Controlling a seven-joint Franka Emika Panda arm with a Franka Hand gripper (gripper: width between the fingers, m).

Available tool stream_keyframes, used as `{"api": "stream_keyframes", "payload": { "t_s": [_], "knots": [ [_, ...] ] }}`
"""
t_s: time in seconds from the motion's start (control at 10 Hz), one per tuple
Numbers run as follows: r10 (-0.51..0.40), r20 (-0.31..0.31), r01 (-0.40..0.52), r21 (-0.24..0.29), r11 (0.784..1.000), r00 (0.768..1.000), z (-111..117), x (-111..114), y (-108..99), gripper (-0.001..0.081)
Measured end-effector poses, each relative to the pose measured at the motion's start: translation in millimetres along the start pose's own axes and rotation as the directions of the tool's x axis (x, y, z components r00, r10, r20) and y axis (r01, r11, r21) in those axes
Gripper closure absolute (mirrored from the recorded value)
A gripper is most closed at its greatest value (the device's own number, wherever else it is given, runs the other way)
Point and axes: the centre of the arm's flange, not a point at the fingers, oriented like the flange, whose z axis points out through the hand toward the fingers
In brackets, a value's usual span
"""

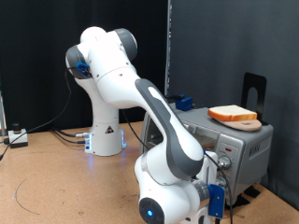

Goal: Make a piece of toast with the oven

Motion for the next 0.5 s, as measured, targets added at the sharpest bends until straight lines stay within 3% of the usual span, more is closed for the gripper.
{"api": "stream_keyframes", "payload": {
  "t_s": [0.2,0.3,0.4,0.5],
  "knots": [
    [-0.001,-0.001,0.001,0.002,1.000,1.000,4.3,0.4,-1.0,-0.0001],
    [-0.002,0.001,0.002,0.002,1.000,1.000,5.6,0.4,-1.7,0.0112],
    [-0.003,0.002,0.003,0.003,1.000,1.000,6.7,0.3,-2.4,0.0112],
    [-0.004,0.004,0.004,0.006,1.000,1.000,7.8,0.2,-3.4,0.0296]
  ]
}}
